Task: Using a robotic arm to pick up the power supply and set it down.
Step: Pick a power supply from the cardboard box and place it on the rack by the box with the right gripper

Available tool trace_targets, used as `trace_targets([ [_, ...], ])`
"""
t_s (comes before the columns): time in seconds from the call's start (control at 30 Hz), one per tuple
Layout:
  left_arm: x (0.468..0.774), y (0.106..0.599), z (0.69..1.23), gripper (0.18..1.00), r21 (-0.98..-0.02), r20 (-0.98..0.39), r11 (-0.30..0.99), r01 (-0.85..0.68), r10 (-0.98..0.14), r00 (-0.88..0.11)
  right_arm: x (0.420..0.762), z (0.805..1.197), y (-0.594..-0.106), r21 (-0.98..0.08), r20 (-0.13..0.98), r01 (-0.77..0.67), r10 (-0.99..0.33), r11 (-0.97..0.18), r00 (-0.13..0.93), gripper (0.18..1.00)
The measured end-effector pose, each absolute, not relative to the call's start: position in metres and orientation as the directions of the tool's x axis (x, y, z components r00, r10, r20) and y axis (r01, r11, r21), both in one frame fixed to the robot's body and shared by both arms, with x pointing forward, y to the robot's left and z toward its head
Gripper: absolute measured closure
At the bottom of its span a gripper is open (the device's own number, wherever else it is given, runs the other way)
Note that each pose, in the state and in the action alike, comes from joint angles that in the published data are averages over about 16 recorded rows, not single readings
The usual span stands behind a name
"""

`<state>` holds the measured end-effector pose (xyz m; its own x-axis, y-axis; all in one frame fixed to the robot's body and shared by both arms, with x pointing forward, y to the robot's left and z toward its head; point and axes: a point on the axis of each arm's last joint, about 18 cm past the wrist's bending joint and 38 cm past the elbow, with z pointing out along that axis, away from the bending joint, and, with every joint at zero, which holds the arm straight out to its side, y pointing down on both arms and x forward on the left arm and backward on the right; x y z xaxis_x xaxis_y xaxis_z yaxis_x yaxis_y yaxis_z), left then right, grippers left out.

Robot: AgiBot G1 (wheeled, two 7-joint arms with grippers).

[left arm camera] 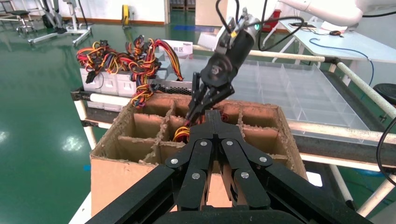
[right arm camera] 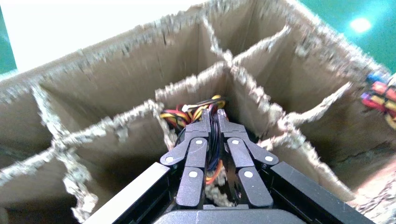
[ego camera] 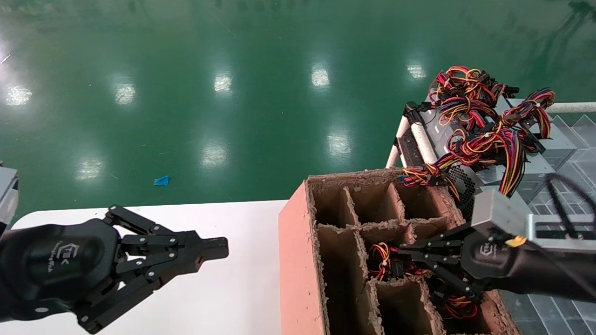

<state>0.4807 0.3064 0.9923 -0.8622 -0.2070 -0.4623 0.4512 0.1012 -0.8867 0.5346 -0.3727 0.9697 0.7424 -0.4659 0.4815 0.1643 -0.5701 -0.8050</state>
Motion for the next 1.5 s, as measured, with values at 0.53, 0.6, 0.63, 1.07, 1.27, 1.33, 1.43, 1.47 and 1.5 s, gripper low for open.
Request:
trace_targets([
  [0.53,0.481,0.306,0.992,0.993,-0.887,-0.462,0.101,0.451,-0.207,-0.862,0.502,1.033,-0.388,-0.834,0.52,0.303,-0.472,-0.461,0.712,0.976],
  [0.6,0.481,0.306,0.992,0.993,-0.887,-0.462,0.101,0.451,-0.207,-0.862,0.496,1.043,-0.391,-0.829,0.536,0.328,-0.474,-0.453,0.699,0.976],
  [0.63,0.481,0.306,0.992,0.993,-0.887,-0.462,0.101,0.451,-0.207,-0.862,0.493,1.049,-0.392,-0.826,0.544,0.34,-0.475,-0.45,0.691,0.976],
  [1.07,0.481,0.306,0.992,0.993,-0.887,-0.462,0.101,0.451,-0.207,-0.862,0.449,1.112,-0.421,-0.789,0.613,0.481,-0.543,-0.382,0.574,0.978],
  [1.27,0.481,0.306,0.992,0.993,-0.887,-0.462,0.101,0.451,-0.207,-0.862,0.429,1.133,-0.441,-0.773,0.617,0.536,-0.598,-0.34,0.511,0.979],
  [1.33,0.481,0.306,0.992,0.993,-0.887,-0.462,0.101,0.451,-0.207,-0.862,0.422,1.14,-0.448,-0.766,0.617,0.554,-0.619,-0.327,0.487,0.979],
  [1.43,0.481,0.306,0.992,0.993,-0.887,-0.462,0.101,0.451,-0.207,-0.862,0.413,1.15,-0.461,-0.754,0.612,0.58,-0.654,-0.31,0.445,0.979],
  [1.47,0.481,0.306,0.992,0.993,-0.887,-0.462,0.101,0.451,-0.207,-0.862,0.41,1.153,-0.465,-0.75,0.608,0.588,-0.667,-0.304,0.431,0.979],
  [1.5,0.481,0.306,0.992,0.993,-0.887,-0.462,0.101,0.451,-0.207,-0.862,0.407,1.156,-0.47,-0.746,0.604,0.596,-0.679,-0.297,0.417,0.979],
])
